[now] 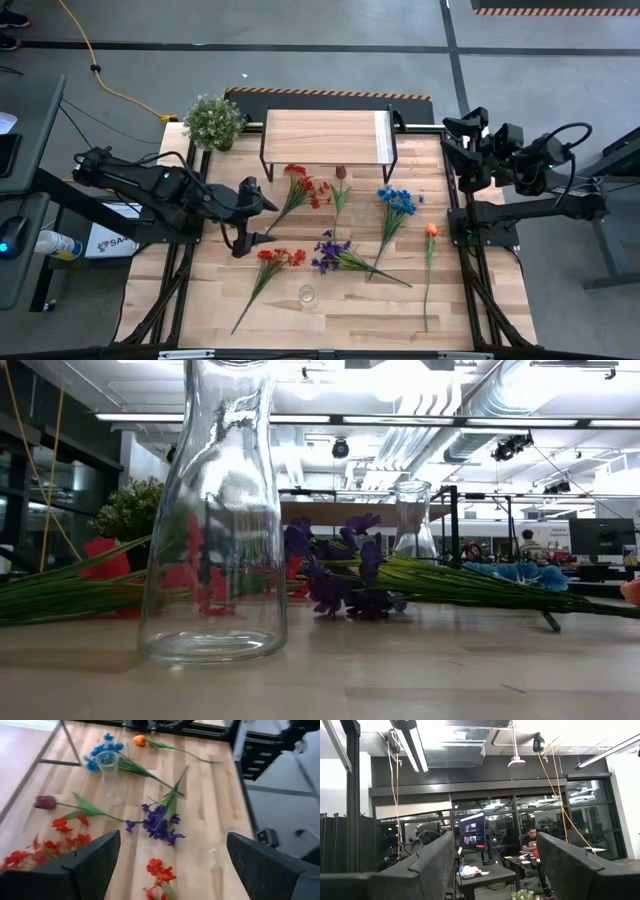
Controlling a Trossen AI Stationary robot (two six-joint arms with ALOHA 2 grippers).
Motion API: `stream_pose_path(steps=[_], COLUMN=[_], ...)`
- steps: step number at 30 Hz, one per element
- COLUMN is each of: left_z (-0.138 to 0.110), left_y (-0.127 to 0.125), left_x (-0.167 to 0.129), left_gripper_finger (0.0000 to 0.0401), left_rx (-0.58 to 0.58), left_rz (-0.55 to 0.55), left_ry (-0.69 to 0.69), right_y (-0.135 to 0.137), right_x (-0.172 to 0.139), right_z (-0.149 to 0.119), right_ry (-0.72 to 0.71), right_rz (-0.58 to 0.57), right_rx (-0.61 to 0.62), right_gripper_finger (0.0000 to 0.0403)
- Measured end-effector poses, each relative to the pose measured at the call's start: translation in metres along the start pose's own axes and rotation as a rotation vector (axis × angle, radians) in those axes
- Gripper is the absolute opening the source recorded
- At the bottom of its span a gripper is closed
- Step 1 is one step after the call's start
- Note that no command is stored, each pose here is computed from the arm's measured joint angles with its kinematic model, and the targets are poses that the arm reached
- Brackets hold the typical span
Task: Pick and place flowers into a vace then onto a shelf
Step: Put the top orange flowers into the bottom transparent vase
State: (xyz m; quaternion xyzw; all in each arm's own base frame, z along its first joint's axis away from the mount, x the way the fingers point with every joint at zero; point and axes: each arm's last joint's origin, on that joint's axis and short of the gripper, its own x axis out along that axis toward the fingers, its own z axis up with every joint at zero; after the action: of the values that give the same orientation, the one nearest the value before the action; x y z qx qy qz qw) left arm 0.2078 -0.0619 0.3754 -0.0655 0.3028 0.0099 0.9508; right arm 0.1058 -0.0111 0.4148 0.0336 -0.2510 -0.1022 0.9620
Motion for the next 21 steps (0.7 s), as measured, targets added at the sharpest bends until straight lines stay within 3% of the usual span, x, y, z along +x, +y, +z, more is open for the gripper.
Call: stream_pose_path(steps=[10,21], left_z=[-0.007,-0.029], left_y=[0.009,0.02], left_x=[0.007,0.01], left_gripper_finger=[0.0397,0.0397], left_rx=[-0.013,-0.25], left_rz=[0.326,0.57], left_ry=[0.009,0.129], right_y=[0.0,0.0], right_x=[0.0,0.0], right_z=[0.0,0.0], right_ry=[0.0,0.0], right_rz=[0.0,0.0], right_rx=[0.004,0.004], right_gripper_finger=[0.0271,0.0271])
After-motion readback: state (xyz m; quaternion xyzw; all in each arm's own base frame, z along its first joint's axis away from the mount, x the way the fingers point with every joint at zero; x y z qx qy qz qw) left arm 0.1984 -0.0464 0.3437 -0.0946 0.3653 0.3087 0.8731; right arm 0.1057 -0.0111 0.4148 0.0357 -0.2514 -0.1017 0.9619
